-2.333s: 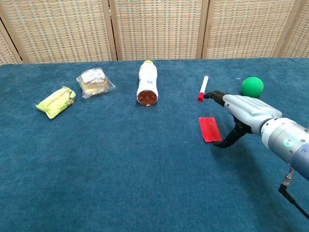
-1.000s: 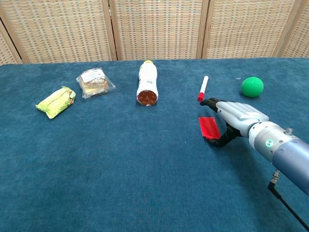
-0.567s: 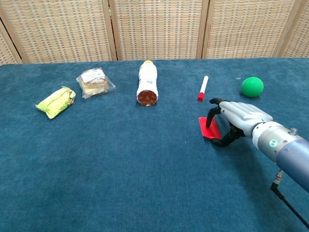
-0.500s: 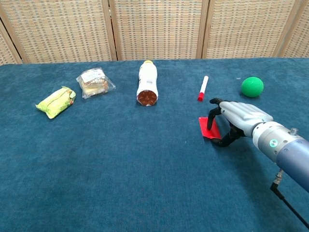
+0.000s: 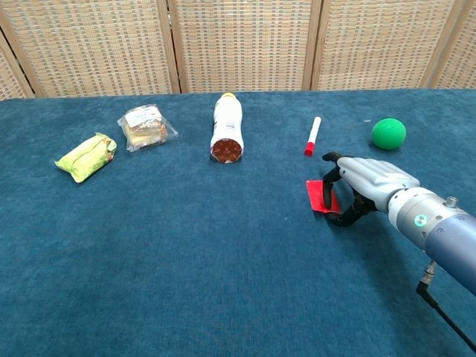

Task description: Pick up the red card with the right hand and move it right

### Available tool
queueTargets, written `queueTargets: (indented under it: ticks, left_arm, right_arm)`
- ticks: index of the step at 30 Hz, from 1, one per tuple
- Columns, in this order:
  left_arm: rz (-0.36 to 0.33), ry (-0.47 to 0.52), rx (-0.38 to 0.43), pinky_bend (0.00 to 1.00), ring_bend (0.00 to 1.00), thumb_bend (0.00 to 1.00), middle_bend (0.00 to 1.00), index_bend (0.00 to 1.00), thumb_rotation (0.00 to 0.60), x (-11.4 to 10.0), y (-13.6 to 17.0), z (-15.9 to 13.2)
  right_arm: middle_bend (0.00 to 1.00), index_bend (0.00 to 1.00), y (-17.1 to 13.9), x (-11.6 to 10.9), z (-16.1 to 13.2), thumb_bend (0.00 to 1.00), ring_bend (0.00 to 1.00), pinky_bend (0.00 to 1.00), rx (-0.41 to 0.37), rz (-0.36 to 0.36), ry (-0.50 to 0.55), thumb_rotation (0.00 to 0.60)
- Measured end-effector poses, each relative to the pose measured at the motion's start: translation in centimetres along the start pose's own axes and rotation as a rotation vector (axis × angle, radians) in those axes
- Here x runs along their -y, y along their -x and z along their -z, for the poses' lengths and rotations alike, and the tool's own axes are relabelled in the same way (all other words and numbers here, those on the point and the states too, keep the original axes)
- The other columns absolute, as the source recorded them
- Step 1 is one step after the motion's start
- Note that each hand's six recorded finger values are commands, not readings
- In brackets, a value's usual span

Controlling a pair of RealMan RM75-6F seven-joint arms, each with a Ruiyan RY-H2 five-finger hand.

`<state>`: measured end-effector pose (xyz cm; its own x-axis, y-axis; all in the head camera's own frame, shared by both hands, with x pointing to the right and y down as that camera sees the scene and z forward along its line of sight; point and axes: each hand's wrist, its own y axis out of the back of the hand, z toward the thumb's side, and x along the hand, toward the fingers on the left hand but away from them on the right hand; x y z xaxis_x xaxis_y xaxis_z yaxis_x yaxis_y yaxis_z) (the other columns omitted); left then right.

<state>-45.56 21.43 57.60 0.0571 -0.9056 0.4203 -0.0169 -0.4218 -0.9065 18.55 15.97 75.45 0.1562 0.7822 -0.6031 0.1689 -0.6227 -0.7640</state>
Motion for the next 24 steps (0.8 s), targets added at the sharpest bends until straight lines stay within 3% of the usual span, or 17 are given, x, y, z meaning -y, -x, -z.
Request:
queueTargets:
  ticks: [4,18,24]
  left_arm:
    - [0.001,0.0,-0.001,0.07,0.0,0.09,0.0,0.0,0.6,0.0,-0.01,0.03]
    - [0.005,-0.002,0.002,0.07,0.0,0.1,0.0,0.0,0.6,0.08,-0.01,0.0]
    - [0.004,-0.002,0.003,0.07,0.0,0.1,0.0,0.0,0.6,0.07,0.01,-0.04]
  right_arm:
    - [0.06,0.62,0.02,-0.02,-0.03,0.39,0.0,0.0,-0.002,0.0,0.0,0.6]
    - [0.06,0.61,0.08,-0.02,-0.16,0.57,0.0,0.0,-0.005,-0.006,-0.003,0.6]
    - [0.06,0.61,0.02,-0.1,-0.3,0.59,0.0,0.0,-0.008,-0.01,-0.003,0.6]
